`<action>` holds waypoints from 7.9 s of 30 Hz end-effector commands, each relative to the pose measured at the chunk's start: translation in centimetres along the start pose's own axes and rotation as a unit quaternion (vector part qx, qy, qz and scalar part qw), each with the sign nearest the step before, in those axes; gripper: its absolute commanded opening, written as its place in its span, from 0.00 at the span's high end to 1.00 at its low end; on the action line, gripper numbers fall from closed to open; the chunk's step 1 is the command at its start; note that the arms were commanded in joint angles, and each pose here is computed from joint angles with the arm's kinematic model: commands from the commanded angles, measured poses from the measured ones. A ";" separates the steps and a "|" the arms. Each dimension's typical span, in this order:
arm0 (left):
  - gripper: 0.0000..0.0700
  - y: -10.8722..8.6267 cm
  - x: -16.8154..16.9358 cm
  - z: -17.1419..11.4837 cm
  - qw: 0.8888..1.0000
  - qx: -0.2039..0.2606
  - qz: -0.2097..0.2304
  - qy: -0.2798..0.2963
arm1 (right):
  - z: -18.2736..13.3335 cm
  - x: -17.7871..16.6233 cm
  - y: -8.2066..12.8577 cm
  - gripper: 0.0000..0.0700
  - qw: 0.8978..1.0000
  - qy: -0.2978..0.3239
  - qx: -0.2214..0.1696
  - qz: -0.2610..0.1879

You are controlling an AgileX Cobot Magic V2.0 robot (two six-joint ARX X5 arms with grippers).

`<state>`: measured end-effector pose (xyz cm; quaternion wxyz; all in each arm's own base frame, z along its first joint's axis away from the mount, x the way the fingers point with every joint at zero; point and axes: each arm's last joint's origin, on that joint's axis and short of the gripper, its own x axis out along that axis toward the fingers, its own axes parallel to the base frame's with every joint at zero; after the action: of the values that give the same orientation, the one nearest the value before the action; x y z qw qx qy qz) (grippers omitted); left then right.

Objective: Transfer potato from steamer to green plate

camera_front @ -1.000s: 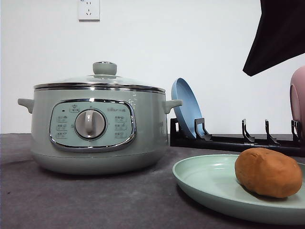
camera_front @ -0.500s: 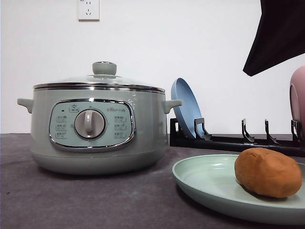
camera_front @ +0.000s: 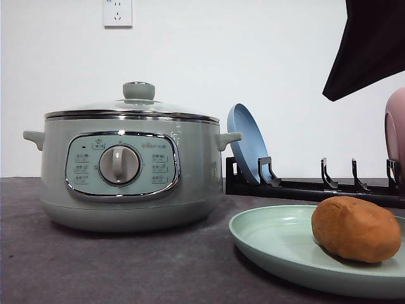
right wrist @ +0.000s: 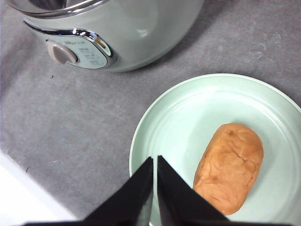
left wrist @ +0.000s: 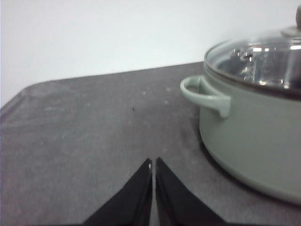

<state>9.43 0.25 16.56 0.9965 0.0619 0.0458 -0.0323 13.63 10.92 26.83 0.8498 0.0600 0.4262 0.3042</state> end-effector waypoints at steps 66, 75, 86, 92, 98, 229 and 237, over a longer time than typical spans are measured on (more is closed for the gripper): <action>0.99 -0.1 0.1 -1.4 0.999 -0.003 -0.004 0.046 | -6.8 -4.9 -7.3 1.00 0.881 -0.426 -0.052 -0.201; 0.99 -0.1 0.1 -1.4 0.999 -0.003 -0.004 0.046 | -9.2 -2.6 -8.5 1.00 0.876 -0.428 -0.091 -0.201; 0.99 -0.1 0.2 -1.4 0.999 -0.003 -0.004 0.046 | -11.0 -0.4 -9.7 1.00 0.878 -0.424 -0.090 -0.201; 0.99 -0.1 0.2 -1.4 0.999 -0.003 -0.004 0.046 | -11.3 0.0 -9.9 1.00 0.891 -0.398 -0.082 -0.205; 0.99 -0.1 0.1 -1.4 0.999 -0.003 -0.004 0.046 | -12.1 0.7 -10.2 1.00 0.911 -0.349 -0.063 -0.208; 0.99 -0.1 0.1 -1.4 0.999 -0.003 -0.004 0.046 | -11.9 0.5 -10.2 1.00 0.907 -0.360 -0.062 -0.207; 0.99 -0.1 0.1 -1.4 0.999 -0.003 -0.004 0.046 | -11.9 0.5 -10.2 1.00 0.907 -0.360 -0.062 -0.207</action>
<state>9.37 0.25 15.84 0.9945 0.0586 0.0796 -0.0339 9.51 1.13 15.33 0.9912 0.0247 0.0766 0.1052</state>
